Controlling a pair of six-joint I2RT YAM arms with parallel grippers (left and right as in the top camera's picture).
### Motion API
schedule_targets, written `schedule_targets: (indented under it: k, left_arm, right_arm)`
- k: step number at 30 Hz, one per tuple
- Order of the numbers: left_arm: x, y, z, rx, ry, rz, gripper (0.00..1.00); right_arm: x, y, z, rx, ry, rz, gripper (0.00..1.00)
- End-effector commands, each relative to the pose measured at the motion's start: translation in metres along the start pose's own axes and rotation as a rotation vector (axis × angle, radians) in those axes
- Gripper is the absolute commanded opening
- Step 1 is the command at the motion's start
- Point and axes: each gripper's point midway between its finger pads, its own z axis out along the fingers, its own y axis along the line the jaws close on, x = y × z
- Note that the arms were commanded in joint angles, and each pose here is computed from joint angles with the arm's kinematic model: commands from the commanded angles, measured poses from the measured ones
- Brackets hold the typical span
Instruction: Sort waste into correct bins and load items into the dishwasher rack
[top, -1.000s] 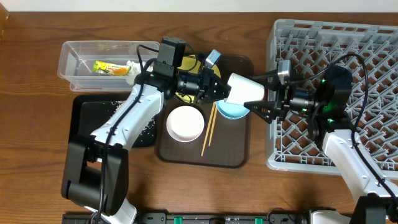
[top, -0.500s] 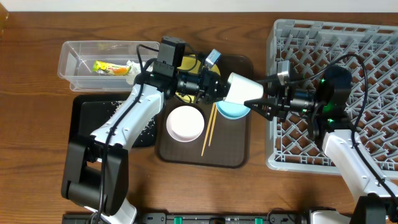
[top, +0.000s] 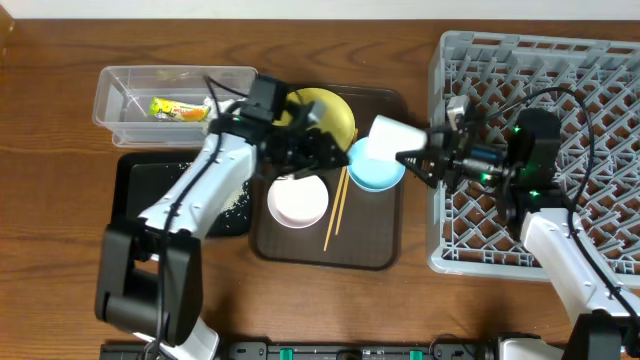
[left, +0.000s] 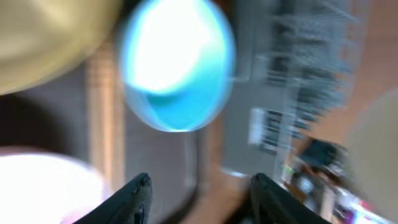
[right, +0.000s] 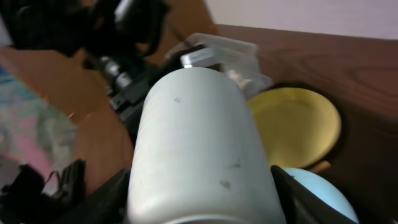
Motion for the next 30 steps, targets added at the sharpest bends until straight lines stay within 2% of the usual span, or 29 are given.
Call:
schedule_targets:
  k: [1,6,11,15,20,22,26,30]
  left_arm:
    - [-0.021,0.024,-0.043,-0.182,-0.151,0.098,0.55]
    - [-0.024,0.043,-0.100,-0.322,-0.272,0.059,0.55]
    - [-0.019,0.051,-0.132,-0.355,-0.327,0.016,0.55]
    - [-0.017,0.057,-0.145,-0.368,-0.349,-0.011,0.55]
    - [-0.012,0.084,-0.157,-0.516,-0.356,-0.061,0.55]
    - [-0.010,0.085,-0.158,-0.526,-0.352,-0.065,0.56]
    - [-0.010,0.085,-0.158,-0.525,-0.353,-0.064,0.55]
    - [-0.010,0.085,-0.158,-0.526,-0.353,-0.064,0.56]
  right_arm:
    - [-0.013,-0.016,-0.010,0.071,-0.034,0.055,0.35]
    - [-0.025,-0.024,-0.020,0.135,-0.059,0.074,0.29]
    - [-0.033,-0.036,-0.030,0.283,-0.027,0.105,0.23]
    - [-0.030,-0.054,-0.054,0.530,0.093,0.150,0.21]
    - [-0.028,-0.065,-0.113,0.903,0.263,0.240,0.10]
    - [-0.030,-0.063,-0.130,0.991,0.298,0.251,0.08]
    - [-0.030,-0.059,-0.170,1.164,0.368,0.285,0.09]
    - [-0.011,-0.057,-0.215,1.357,0.431,0.396,0.09]
